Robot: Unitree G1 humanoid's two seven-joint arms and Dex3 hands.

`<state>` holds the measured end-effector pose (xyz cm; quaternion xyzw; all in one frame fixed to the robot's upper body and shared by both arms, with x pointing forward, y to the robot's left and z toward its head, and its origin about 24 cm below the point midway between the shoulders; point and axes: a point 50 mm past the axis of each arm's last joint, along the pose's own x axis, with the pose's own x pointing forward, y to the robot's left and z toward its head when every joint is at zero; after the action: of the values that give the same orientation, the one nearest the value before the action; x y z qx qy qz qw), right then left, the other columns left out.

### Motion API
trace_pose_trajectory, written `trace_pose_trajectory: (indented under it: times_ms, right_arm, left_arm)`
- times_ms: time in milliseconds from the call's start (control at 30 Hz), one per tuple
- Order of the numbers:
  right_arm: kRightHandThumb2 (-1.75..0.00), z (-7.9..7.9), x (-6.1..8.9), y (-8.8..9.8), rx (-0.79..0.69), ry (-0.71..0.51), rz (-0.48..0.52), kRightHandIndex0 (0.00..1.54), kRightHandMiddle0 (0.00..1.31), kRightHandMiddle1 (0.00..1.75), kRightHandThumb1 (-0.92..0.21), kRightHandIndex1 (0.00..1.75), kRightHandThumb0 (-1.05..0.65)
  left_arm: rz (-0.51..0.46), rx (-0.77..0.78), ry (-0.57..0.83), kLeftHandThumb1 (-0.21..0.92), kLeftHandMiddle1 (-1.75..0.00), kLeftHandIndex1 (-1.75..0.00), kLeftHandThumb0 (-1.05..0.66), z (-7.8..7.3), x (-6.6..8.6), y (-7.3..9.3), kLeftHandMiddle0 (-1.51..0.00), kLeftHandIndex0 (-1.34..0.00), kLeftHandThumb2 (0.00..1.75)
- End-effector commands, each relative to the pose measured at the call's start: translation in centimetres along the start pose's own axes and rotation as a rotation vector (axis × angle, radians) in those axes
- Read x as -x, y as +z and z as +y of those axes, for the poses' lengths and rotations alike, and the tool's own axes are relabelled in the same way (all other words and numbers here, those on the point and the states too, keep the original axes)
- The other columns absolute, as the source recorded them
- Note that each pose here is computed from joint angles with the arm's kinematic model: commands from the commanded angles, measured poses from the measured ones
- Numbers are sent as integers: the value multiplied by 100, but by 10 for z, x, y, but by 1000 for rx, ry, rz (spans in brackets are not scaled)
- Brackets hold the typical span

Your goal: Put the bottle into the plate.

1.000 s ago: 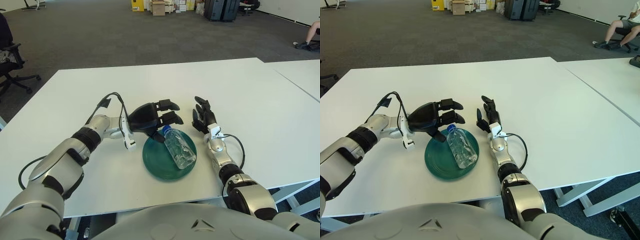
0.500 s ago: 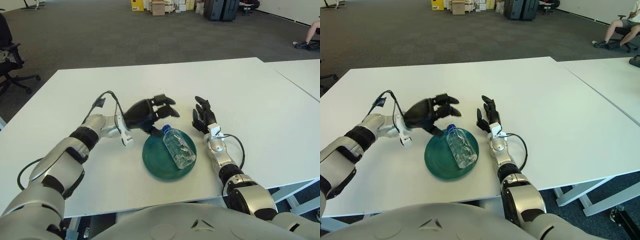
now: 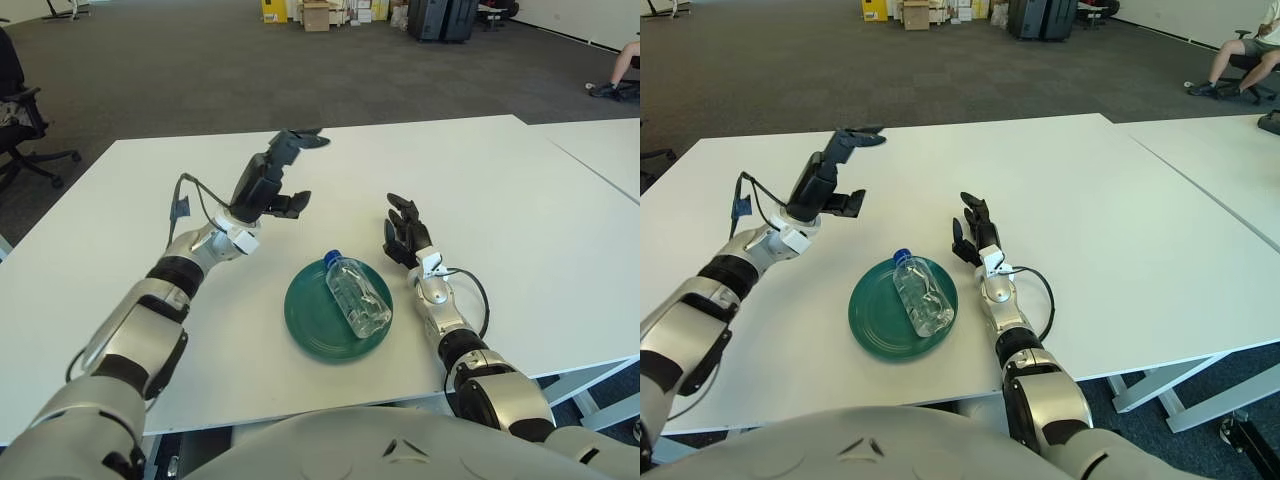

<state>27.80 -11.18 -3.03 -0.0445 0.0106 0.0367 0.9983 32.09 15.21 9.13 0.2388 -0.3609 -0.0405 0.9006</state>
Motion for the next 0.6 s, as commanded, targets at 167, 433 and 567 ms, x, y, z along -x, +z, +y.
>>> trace_pose_trajectory:
  times_ms: [167, 433, 567]
  right_arm:
    - [-78, -2, 22, -30, -32, -18, 165, 24, 0, 52, -92, 0, -72]
    - [-78, -2, 22, -31, -28, -14, 167, 24, 0, 53, -92, 0, -72]
    - [-78, -2, 22, -30, -25, -12, 167, 24, 0, 54, -92, 0, -72]
  left_arm:
    - [232, 107, 182, 92, -28, -90, -79, 22, 9, -21, -33, 0, 99]
    - [311, 141, 240, 92, -30, -90, -80, 24, 15, -26, -37, 0, 96]
    - [335, 158, 249, 92, -30, -90, -79, 24, 17, -28, -37, 0, 94]
